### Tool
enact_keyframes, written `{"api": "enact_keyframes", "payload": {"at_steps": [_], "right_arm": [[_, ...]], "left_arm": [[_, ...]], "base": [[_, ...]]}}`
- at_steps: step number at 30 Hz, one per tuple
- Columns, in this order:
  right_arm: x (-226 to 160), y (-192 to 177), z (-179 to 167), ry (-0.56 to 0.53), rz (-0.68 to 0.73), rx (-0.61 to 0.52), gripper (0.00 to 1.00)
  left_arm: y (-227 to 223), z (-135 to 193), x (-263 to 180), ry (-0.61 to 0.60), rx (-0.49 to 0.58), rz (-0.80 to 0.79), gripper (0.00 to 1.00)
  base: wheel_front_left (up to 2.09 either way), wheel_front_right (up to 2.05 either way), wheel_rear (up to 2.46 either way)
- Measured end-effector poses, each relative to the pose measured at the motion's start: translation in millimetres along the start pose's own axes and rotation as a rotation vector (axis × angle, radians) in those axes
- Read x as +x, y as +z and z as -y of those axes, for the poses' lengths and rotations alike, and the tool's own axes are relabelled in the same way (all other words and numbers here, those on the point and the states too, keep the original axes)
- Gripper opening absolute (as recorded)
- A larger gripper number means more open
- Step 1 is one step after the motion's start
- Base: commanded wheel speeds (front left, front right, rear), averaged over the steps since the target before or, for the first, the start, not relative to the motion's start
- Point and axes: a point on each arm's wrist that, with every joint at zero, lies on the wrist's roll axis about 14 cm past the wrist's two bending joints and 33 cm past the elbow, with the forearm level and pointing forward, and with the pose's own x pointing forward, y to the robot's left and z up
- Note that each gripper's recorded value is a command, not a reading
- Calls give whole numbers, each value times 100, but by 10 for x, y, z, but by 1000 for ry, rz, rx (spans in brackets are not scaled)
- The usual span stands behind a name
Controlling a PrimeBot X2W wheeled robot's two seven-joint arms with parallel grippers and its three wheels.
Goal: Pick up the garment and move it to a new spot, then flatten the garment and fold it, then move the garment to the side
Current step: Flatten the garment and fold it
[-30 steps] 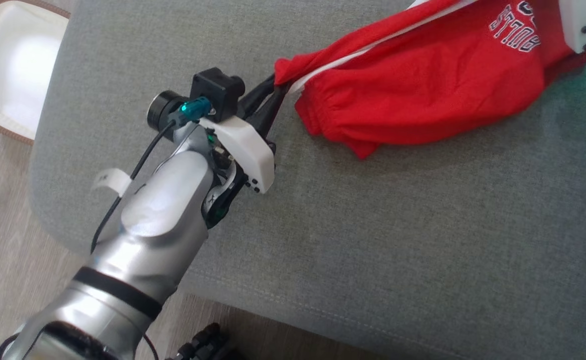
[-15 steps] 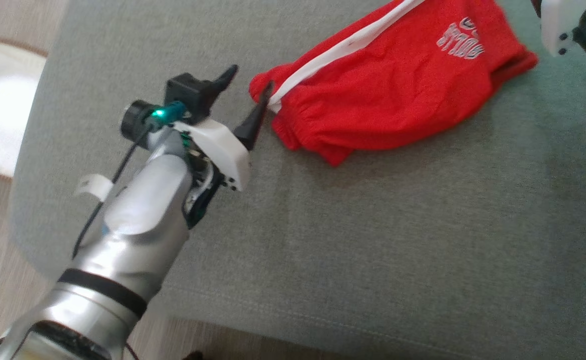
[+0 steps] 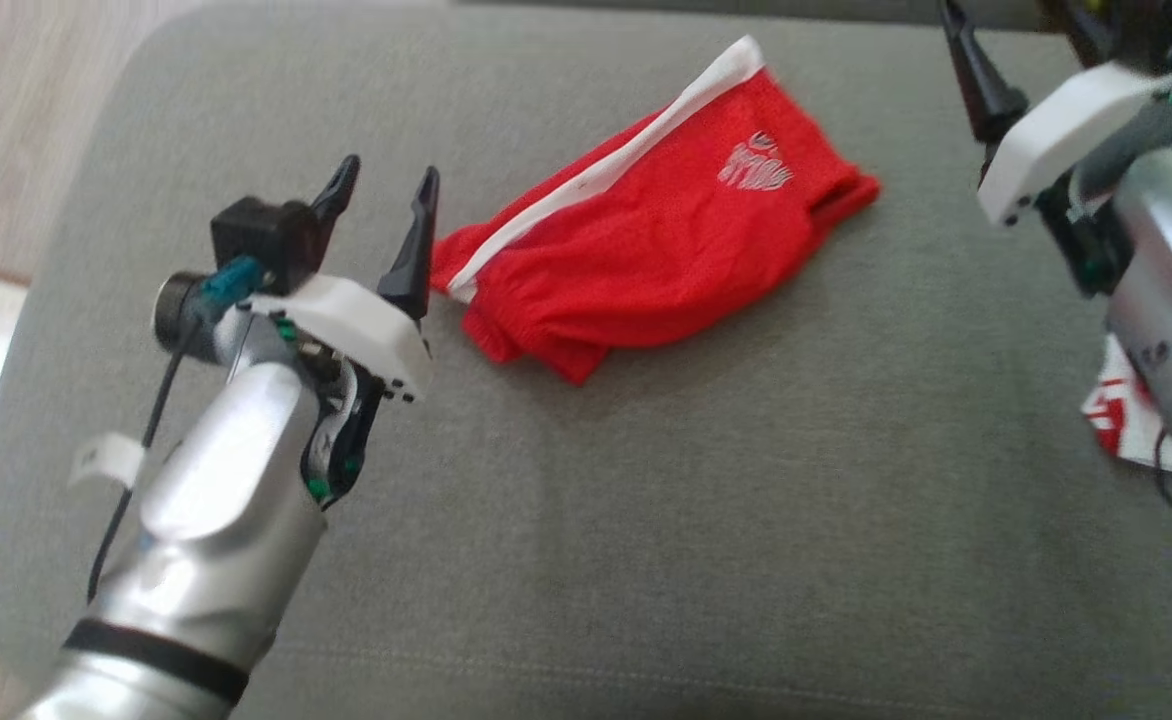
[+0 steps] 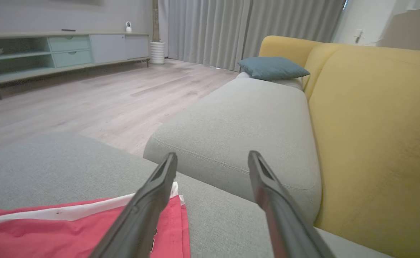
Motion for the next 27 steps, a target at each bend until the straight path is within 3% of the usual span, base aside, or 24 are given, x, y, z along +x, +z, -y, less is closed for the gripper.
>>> {"api": "enact_keyframes", "payload": {"at_steps": [3, 9, 12, 18, 27], "right_arm": [[-200, 58, 66, -42, 26, 34, 100], [-631, 245, 190, -119, 143, 74, 100], [-910, 66, 213, -181, 151, 123, 100], [-1354, -370, -89, -245, 134, 190, 100], [-1797, -582, -253, -348, 142, 235, 100]], "left_arm": [[178, 23, -79, 27, 43, 60, 100], [234, 124, -310, 71, -27, 106, 100], [222, 193, -449, 79, -58, 120, 100], [165, 331, -680, 76, -75, 135, 100], [69, 439, -881, 66, -104, 134, 100]], "base": [[0, 0, 0], [0, 0, 0], [0, 0, 0], [0, 0, 0], [0, 0, 0]]}}
